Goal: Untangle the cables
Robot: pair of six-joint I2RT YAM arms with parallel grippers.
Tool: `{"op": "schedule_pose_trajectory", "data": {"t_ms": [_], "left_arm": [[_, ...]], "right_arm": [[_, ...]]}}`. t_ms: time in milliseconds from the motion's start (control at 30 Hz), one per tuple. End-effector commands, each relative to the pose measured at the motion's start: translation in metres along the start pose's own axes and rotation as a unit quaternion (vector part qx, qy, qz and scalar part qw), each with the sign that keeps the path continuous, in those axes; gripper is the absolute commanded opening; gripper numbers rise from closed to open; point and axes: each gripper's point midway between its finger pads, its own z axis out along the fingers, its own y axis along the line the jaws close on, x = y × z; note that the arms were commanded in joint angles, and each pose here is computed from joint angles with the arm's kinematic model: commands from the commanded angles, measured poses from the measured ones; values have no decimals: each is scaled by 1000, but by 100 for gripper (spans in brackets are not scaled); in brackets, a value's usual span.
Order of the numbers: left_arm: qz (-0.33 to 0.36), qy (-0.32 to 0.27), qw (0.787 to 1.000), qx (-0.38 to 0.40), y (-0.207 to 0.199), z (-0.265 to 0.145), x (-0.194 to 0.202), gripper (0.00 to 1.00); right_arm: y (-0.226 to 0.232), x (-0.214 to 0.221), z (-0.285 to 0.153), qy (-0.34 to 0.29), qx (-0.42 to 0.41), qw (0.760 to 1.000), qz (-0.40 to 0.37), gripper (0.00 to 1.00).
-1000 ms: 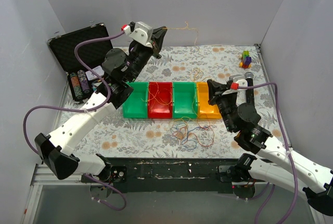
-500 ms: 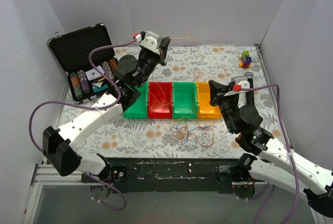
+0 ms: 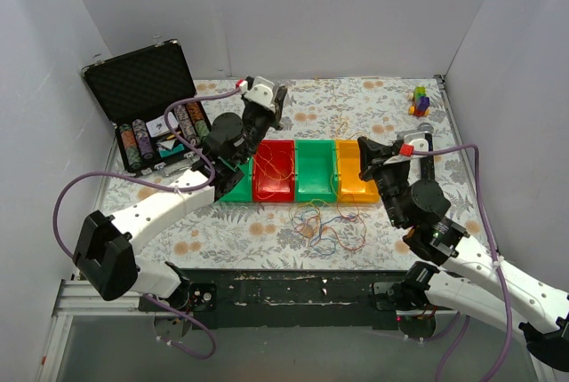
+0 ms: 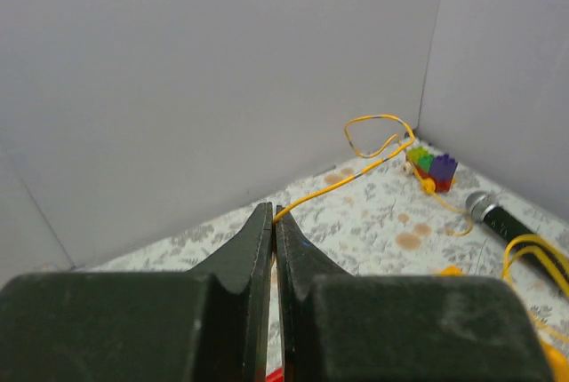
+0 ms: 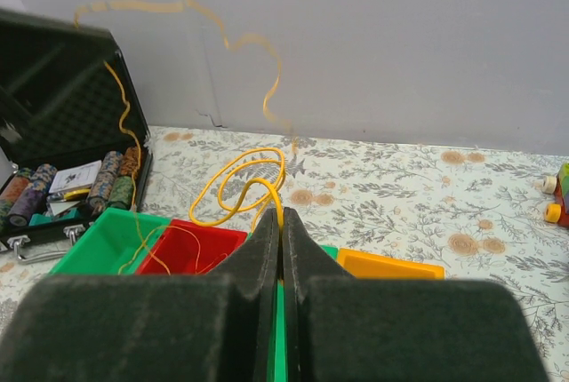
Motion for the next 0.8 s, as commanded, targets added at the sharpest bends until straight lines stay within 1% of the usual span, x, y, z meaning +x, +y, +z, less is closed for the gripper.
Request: {"op": "schedule_pose_trajectory", "data": {"t_ms": [0, 100, 267, 367, 433, 567, 700, 767], "left_arm": [[13, -4, 999, -36, 16, -15, 13, 0], [10, 21, 998, -55, 26, -18, 34, 0], [6, 58, 997, -45, 23, -31, 63, 0], [15, 84, 996, -15, 14, -41, 83, 0], [33, 96, 994, 28, 2, -51, 97, 0], [64, 159, 981, 92, -14, -75, 140, 0], [73, 222, 968, 96, -14, -86, 174, 0], [74, 237, 965, 79, -9, -88, 184, 0]], "right_arm": [[-7, -8, -2, -19, 15, 1000, 11, 1], [-9, -7, -3, -18, 17, 1000, 11, 1], [-11, -5, -4, -17, 20, 1000, 11, 1], [-11, -6, -4, -17, 20, 1000, 10, 1], [-11, -5, -4, -15, 21, 1000, 9, 1], [-12, -7, -4, -17, 23, 1000, 9, 1], [-13, -7, -4, -17, 23, 1000, 8, 1], [-13, -7, -4, -17, 24, 1000, 8, 1]]}}
